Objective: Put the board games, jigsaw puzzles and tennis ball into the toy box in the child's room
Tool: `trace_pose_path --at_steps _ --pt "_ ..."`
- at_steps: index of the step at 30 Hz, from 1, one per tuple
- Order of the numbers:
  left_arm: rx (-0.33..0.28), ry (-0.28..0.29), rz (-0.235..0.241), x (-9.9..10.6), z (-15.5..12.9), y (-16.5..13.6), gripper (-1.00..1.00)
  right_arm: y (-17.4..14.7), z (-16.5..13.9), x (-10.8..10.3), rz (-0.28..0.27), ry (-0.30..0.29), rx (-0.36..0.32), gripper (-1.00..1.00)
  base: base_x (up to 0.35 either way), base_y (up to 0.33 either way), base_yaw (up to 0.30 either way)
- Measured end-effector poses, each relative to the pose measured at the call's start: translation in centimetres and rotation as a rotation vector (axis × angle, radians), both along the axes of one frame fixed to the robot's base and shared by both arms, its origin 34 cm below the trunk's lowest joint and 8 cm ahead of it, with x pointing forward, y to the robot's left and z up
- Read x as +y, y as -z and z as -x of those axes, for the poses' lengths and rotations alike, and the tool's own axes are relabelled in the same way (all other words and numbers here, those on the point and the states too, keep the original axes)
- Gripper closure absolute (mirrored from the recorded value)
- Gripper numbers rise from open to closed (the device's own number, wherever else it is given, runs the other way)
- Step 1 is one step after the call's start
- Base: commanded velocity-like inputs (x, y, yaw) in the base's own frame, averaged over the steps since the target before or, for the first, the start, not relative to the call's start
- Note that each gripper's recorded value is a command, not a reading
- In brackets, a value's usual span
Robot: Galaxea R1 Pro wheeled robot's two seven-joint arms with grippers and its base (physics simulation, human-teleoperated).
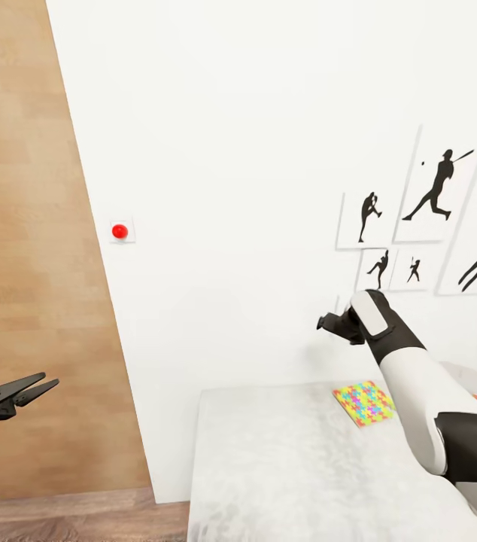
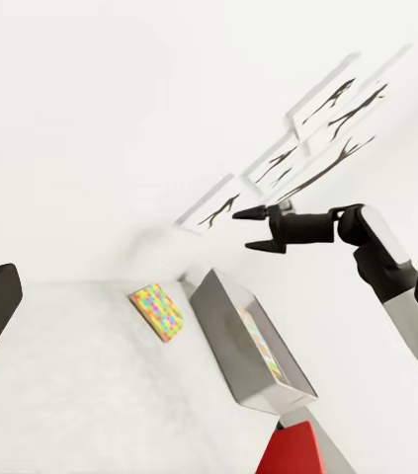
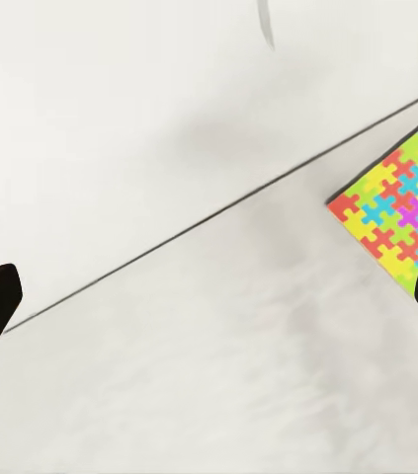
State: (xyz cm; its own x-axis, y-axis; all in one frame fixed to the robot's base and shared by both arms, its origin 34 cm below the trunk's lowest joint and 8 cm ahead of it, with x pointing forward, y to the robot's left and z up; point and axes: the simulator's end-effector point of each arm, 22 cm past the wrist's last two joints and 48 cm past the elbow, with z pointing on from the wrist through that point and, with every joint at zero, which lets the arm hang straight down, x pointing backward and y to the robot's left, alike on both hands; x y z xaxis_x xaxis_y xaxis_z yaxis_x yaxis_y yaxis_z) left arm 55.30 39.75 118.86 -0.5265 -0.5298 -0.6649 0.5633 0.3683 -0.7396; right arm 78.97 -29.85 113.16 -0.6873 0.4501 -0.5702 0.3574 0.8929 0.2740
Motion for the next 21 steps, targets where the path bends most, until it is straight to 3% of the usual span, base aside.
trace_pose_path --at_steps 21 --pt "0.033 -0.001 0.0 0.1 -0.6 1.4 -1.0 3.3 -0.6 -2.6 0.033 0.076 0.02 -1.0 0.0 0.0 0.0"
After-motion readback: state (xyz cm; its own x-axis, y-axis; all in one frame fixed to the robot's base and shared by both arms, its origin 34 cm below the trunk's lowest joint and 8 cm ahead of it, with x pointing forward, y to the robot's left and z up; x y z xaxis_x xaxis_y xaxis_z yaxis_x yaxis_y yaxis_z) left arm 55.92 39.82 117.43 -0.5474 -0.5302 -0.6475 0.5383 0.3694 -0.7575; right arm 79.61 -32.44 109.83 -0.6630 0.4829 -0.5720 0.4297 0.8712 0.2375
